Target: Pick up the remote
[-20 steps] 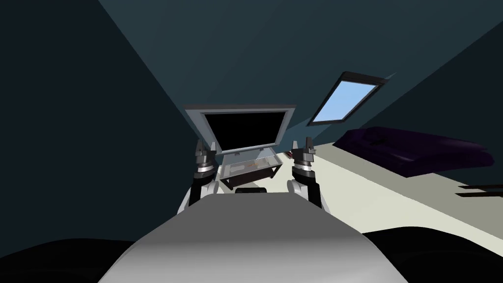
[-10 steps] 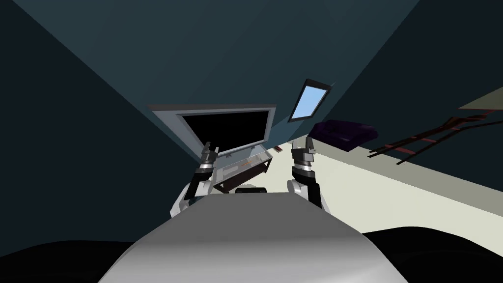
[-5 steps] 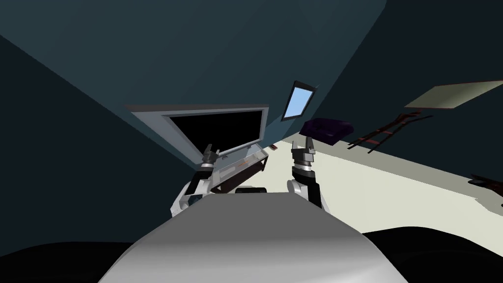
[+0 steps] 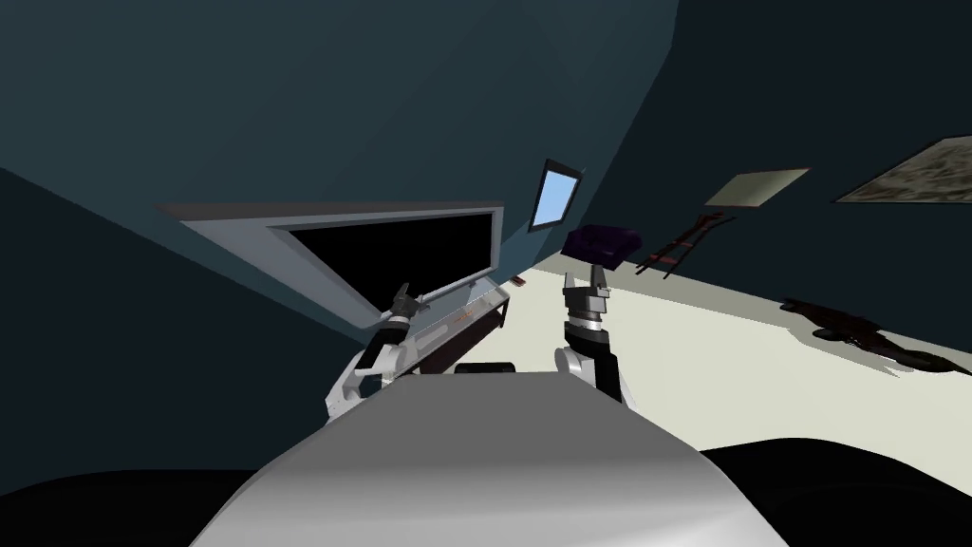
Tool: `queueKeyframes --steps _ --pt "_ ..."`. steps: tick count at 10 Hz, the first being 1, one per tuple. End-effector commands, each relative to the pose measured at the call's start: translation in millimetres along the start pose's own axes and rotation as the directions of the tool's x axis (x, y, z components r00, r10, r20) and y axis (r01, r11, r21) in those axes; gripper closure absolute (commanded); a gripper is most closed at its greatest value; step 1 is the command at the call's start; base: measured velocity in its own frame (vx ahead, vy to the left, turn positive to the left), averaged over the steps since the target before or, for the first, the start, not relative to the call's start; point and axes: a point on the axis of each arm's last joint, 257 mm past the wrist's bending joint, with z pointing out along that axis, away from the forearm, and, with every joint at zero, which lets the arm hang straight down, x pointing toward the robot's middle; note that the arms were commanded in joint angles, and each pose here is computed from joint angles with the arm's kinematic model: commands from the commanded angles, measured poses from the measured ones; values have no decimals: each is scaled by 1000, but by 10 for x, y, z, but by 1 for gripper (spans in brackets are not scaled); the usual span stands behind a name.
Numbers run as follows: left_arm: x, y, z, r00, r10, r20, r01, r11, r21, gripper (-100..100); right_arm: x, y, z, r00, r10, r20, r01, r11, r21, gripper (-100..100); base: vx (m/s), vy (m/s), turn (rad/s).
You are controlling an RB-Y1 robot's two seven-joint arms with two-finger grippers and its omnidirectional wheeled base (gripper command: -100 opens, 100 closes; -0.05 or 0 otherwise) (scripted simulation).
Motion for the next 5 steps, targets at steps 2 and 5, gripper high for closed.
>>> queueKeyframes --steps 2,5 --pt "-196 272 43 997 -54 50 59 995 -85 -100 -1 0 -1 1000 0 0 0 1000 0 0 -25 13 -219" --pt "-368 496 35 991 -87 97 101 983 -156 -100 -1 0 -1 1000 0 0 0 1000 0 0 -16 10 -127"
